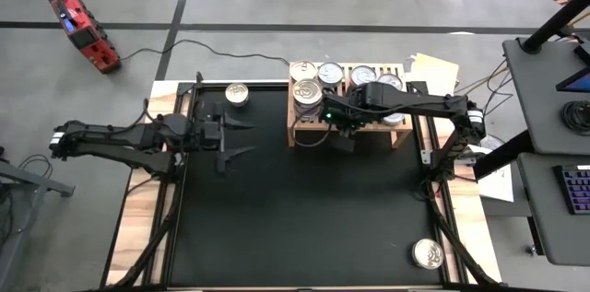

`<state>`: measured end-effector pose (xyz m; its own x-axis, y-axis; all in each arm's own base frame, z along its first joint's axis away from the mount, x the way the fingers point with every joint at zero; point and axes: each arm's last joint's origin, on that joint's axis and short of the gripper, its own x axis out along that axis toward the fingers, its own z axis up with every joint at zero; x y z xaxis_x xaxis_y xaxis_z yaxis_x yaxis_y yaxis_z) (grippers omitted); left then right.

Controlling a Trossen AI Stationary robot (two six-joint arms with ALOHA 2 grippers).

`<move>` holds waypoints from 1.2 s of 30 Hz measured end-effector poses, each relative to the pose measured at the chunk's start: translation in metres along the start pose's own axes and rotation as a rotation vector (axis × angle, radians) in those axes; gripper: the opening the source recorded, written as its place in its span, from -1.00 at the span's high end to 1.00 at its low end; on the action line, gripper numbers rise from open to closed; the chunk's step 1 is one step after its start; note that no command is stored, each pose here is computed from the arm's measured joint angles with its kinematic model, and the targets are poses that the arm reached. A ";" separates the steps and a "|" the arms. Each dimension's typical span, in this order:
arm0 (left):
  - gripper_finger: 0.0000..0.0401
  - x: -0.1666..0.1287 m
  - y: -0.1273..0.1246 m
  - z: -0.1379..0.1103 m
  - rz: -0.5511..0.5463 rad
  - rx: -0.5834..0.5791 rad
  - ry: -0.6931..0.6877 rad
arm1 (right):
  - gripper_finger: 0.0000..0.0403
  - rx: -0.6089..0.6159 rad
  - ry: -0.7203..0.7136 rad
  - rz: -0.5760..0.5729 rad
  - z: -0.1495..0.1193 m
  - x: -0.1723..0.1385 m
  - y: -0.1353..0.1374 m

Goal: Stack canned seafood by type on shelf
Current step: Adjust the yellow-blue tuna can, then stack the blue-pink tuna can on top of the blue-pink tuna can on the shelf

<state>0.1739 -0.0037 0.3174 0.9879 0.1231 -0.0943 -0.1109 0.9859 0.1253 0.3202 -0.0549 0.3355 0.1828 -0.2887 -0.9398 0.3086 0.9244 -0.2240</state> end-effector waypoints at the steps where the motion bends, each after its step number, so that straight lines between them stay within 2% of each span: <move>1: -0.30 0.001 0.000 0.000 0.000 0.000 0.004 | 0.95 0.000 0.004 0.000 0.000 0.001 0.000; 9: -0.30 0.002 0.000 -0.001 -0.001 -0.005 0.008 | 0.96 -0.007 0.045 -0.014 -0.005 0.012 0.003; 21: -0.30 0.002 0.000 -0.001 -0.001 -0.005 0.008 | 0.96 0.026 -0.010 -0.034 0.002 0.017 -0.005; 25: -0.30 0.002 0.000 -0.001 -0.001 -0.005 0.008 | 0.96 0.034 -0.023 -0.091 0.003 0.017 -0.009; 28: -0.30 0.002 0.000 -0.001 -0.001 -0.005 0.008 | 0.96 0.019 -0.020 -0.085 0.002 0.017 -0.008; 36: -0.30 0.005 -0.001 -0.003 -0.002 -0.011 0.021 | 0.96 0.027 -0.070 -0.068 -0.003 0.000 -0.008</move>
<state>0.1782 -0.0039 0.3140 0.9857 0.1232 -0.1149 -0.1102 0.9874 0.1140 0.3145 -0.0617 0.3367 0.2253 -0.3685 -0.9019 0.3477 0.8952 -0.2789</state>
